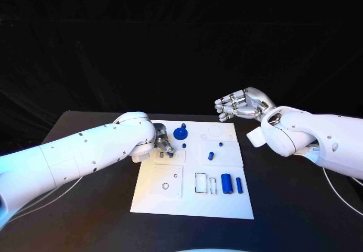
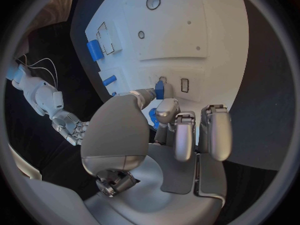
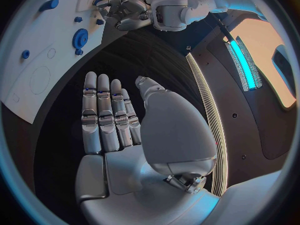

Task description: Assemble the parts on the task board

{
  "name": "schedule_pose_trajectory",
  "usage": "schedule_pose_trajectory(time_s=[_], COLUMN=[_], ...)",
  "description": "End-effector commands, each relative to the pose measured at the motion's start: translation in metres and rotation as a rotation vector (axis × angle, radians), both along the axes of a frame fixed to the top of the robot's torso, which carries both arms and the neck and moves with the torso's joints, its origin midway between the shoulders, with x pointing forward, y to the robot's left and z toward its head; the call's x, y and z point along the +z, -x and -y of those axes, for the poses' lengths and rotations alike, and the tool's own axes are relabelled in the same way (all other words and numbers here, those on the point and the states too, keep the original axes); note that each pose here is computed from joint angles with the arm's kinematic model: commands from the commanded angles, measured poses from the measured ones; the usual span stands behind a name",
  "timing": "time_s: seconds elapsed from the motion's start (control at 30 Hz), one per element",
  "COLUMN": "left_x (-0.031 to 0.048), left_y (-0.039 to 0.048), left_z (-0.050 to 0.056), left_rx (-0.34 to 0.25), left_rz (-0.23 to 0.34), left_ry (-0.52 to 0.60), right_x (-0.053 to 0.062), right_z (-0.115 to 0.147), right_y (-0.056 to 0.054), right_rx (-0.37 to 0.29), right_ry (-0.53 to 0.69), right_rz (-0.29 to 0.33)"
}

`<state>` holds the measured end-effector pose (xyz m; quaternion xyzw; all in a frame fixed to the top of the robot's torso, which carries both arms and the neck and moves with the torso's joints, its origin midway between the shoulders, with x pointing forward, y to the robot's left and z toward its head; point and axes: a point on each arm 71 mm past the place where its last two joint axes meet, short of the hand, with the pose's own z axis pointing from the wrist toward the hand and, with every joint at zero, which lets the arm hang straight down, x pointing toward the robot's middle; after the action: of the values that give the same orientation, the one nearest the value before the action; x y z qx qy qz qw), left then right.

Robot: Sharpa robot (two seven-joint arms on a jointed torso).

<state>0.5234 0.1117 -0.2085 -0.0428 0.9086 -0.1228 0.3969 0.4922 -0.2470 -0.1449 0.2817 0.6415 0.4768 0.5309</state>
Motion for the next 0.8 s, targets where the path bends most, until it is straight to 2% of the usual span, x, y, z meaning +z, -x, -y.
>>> schedule_pose_trajectory(time_s=[0.03,0.47,0.8], left_x=[-0.0014,-0.0028,-0.0030], left_y=[0.0025,0.0041,0.0041], left_z=[0.0024,0.0052,0.0050], left_rx=[-0.044,-0.067,-0.062], left_rz=[-0.018,-0.015,0.002], left_ry=[-0.047,-0.073,-0.072], right_x=[-0.0007,-0.0016,-0.0019], right_z=[-0.0014,-0.0016,-0.0015], right_y=[0.0007,0.0009,0.0012], right_rx=[0.018,0.020,0.021], right_ry=[-0.002,-0.005,-0.006], right_rz=[-0.005,-0.008,-0.009])
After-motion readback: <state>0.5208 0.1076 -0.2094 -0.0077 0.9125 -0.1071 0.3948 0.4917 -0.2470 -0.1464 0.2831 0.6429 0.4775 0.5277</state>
